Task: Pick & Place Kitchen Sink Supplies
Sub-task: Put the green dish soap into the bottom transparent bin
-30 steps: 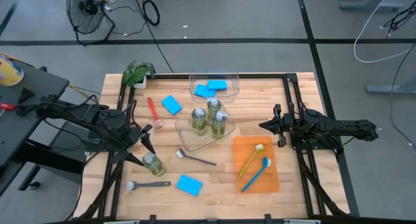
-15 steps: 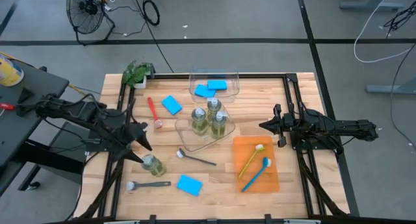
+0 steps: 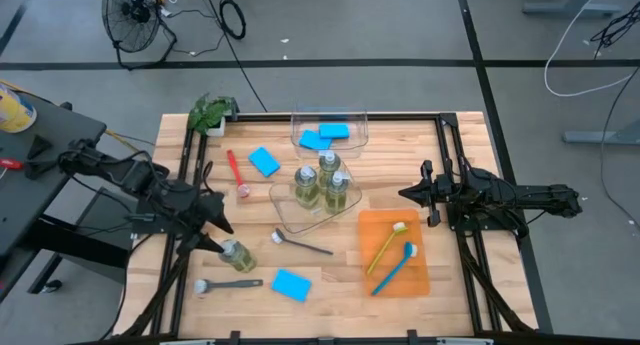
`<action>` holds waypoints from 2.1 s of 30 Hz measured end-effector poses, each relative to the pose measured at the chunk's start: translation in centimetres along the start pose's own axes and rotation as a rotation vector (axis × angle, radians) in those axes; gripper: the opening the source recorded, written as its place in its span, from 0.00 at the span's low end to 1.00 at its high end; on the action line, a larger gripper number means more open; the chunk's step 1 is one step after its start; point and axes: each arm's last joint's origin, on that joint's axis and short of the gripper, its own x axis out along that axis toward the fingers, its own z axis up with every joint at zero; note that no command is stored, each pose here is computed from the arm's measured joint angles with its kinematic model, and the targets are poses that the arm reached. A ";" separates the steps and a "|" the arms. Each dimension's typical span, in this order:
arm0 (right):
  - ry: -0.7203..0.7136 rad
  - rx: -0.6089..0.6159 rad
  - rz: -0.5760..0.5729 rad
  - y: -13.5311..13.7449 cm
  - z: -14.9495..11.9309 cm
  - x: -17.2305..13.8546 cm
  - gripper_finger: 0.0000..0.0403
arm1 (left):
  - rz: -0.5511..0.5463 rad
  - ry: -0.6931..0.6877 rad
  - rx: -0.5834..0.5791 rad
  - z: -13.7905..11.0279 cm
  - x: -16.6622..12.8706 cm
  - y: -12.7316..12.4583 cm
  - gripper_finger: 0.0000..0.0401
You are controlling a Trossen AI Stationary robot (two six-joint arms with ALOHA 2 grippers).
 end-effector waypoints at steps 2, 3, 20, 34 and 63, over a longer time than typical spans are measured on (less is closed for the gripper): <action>0.000 0.000 0.000 0.0 0.0 0.0 0.02 | -0.007 0.006 0.000 -0.1 0.0 -0.1 0.74; 0.000 0.000 0.000 0.0 0.0 0.0 0.02 | -0.011 0.008 -0.002 -0.2 0.0 -0.2 0.74; 0.000 0.000 0.000 0.0 0.0 0.0 0.02 | 0.094 0.072 -0.033 0.3 0.0 -1.9 0.74; 0.000 0.000 0.000 0.0 0.0 0.0 0.02 | 0.163 0.080 -0.114 -0.1 1.5 -2.5 0.74; 0.000 0.000 0.000 0.0 0.0 0.0 0.02 | 0.274 -0.032 -0.132 0.1 1.8 -2.7 0.74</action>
